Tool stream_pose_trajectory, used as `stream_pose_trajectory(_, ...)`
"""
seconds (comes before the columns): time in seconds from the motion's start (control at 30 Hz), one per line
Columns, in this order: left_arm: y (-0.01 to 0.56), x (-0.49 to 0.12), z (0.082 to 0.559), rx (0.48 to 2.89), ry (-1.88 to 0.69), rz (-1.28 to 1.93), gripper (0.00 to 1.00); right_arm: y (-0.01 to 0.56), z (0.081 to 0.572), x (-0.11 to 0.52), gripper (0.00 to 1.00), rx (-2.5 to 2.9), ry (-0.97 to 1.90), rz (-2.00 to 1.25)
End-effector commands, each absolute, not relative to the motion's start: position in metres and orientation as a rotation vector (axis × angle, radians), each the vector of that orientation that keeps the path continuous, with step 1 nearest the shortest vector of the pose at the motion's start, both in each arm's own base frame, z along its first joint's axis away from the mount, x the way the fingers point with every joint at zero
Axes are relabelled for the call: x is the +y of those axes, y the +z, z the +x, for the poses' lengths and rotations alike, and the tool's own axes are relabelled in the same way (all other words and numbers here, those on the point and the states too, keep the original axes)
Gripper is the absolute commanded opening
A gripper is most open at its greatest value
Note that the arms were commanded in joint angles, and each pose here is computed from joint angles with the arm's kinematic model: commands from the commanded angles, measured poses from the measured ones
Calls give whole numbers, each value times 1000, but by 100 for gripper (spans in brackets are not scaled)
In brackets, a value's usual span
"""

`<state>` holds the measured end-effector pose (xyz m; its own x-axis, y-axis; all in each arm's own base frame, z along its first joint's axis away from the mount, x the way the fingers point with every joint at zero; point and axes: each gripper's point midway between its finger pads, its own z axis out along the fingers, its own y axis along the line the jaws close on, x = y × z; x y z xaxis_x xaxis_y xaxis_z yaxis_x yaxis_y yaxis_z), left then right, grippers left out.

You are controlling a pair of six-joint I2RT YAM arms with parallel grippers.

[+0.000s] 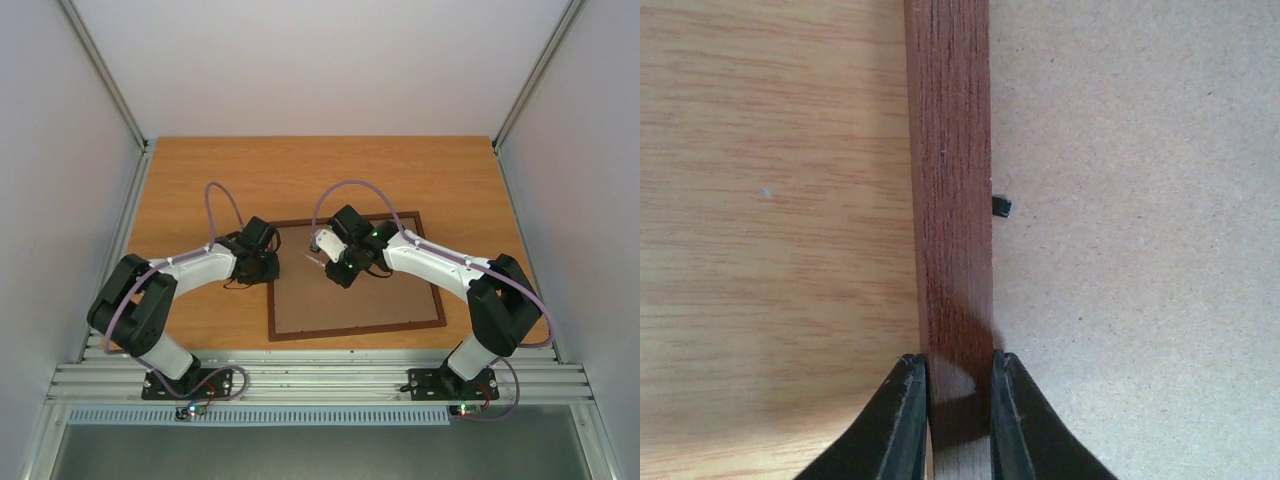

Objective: Take the photo out of the frame
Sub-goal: Adjust the screwdriver, then move the photo frame to the center of the board.

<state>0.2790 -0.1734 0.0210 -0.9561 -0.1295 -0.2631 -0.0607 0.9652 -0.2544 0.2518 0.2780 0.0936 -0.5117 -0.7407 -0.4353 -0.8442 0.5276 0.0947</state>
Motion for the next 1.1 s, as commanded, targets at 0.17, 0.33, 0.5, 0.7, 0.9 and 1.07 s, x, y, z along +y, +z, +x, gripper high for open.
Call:
stream_pose_trajectory(0.17,14,-168,237,2904,-428,-51,6,95,246,277,1,2465,449,-1362)
stream_pose_trajectory(0.33,19,-171,225,2899,-489,-36,5,96,238,282,1,2470,485,-1406)
stream_pose_trajectory(0.5,24,-184,217,2883,-529,-9,8,97,232,290,1,2467,514,-1469)
stream_pose_trajectory(0.7,23,-198,212,2885,-564,7,9,90,227,298,1,2484,532,-1565)
stream_pose_trajectory(0.9,19,-202,208,2889,-586,-16,14,77,223,301,1,2535,553,-1620)
stream_pose_trajectory(1.07,25,-195,212,2859,-550,-45,29,64,223,305,1,2565,573,-1659)
